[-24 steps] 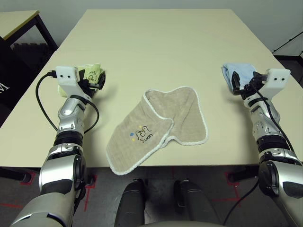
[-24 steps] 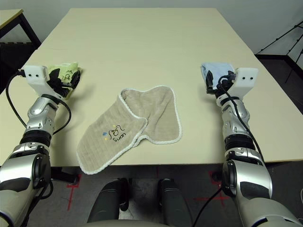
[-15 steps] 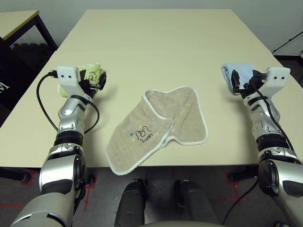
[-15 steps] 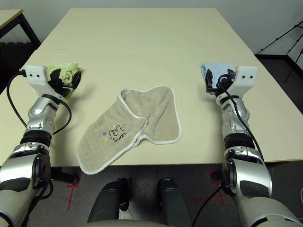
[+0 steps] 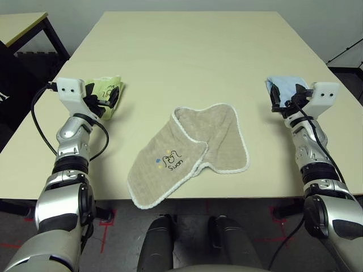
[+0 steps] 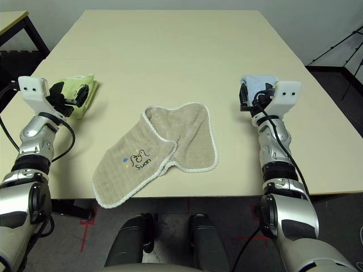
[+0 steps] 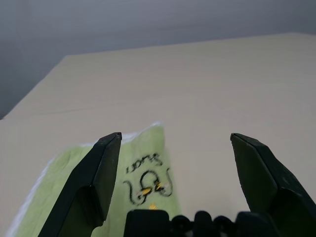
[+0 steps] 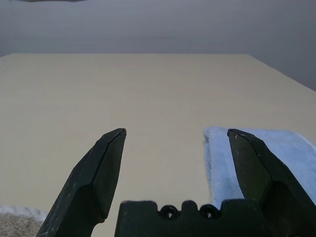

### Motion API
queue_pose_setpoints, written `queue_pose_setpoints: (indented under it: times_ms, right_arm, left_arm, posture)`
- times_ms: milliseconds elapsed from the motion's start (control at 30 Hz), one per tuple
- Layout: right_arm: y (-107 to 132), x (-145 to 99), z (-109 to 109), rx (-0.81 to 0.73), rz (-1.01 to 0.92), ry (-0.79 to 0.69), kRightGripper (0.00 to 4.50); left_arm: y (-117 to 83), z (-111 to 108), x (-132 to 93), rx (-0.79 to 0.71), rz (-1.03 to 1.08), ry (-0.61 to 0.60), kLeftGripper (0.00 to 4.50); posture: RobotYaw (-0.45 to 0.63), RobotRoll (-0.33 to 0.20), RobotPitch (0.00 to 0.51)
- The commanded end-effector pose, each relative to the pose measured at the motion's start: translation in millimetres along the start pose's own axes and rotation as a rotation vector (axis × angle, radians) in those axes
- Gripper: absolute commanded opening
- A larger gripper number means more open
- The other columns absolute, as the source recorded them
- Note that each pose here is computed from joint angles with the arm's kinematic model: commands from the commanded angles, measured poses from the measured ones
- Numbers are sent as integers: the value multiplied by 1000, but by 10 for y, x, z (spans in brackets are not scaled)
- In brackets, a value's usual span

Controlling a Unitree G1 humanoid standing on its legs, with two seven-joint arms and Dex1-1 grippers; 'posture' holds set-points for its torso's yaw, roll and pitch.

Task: Fold the towel and set it aside.

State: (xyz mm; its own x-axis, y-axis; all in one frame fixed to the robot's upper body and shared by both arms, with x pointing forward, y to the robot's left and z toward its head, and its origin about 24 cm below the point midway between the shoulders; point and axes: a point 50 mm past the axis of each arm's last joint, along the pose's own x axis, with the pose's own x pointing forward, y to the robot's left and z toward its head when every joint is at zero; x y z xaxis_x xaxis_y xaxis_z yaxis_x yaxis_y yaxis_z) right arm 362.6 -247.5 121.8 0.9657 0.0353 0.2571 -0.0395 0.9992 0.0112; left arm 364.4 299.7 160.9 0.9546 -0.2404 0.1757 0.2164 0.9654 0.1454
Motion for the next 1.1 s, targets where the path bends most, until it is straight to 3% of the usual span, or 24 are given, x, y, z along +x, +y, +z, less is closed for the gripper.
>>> queue_pose_setpoints:
  times_ms: [33, 133, 233, 500, 867, 1100]
  right_arm:
    - [-144, -23, 63, -20, 0, 3, 4500]
    - [-212, -49, 72, -52, 22, 21, 4500]
    - [-241, -63, 111, -67, 67, 25, 4500]
    - [-275, 6, 304, -150, 234, 73, 4500]
    - [-71, 333, 441, -295, 583, 423, 4500]
    - [95, 502, 501, -376, 642, 557, 4500]
  left_arm:
    - [-24, 94, 39, -35, -203, 54, 4463]
    - [-81, 182, 55, -56, -416, 130, 4463]
    - [-140, 227, 25, 19, -625, 226, 4463]
    - [-233, 324, -59, 134, -961, 325, 4463]
    - [-265, 299, -81, 225, -1012, 319, 4463]
    - [-286, 287, -68, 192, -1000, 296, 4463]
  posture:
    - [62, 0, 113]
    - [58, 0, 131]
    - [41, 0, 141]
    - [24, 0, 142]
    - [37, 0, 150]
    - [61, 0, 170]
